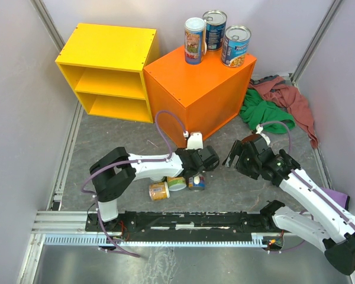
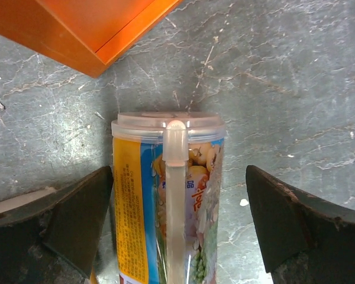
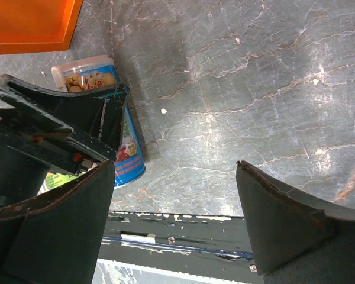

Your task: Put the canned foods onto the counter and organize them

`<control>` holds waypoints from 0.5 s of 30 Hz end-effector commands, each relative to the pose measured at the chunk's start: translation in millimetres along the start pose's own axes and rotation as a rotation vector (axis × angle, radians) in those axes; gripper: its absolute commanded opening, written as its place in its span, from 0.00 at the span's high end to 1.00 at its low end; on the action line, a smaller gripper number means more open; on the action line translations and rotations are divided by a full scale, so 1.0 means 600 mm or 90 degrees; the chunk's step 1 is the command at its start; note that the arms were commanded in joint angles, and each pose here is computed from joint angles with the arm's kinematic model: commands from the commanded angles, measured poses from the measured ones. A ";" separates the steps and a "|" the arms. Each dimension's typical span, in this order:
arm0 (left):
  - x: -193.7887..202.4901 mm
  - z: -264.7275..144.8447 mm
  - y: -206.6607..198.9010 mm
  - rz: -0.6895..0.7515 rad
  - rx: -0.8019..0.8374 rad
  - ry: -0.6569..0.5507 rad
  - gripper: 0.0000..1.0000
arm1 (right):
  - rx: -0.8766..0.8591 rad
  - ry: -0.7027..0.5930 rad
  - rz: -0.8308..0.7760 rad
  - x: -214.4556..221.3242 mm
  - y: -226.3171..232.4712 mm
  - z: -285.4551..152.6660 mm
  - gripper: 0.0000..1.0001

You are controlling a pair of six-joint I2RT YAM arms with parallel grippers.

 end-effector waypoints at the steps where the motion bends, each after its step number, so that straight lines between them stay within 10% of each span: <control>1: 0.029 0.019 0.018 -0.014 -0.024 0.024 0.01 | -0.008 -0.004 -0.007 0.001 -0.001 -0.007 0.09; 9: 0.040 0.030 0.023 -0.005 -0.011 0.018 0.05 | -0.003 0.000 -0.008 0.000 0.000 -0.006 0.10; 15: 0.044 0.026 0.020 0.003 0.043 -0.004 0.35 | 0.001 0.001 -0.002 0.007 -0.008 -0.004 0.10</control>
Point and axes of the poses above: each gripper's point midway between its finger pads, its own z axis out along the fingers, its own y axis along the line the jaws close on, x = y × z, the point moved 6 cm from there along -z, back along the fingers, and after that the axes turned 2 degrees about -z, right-handed, at the moved point
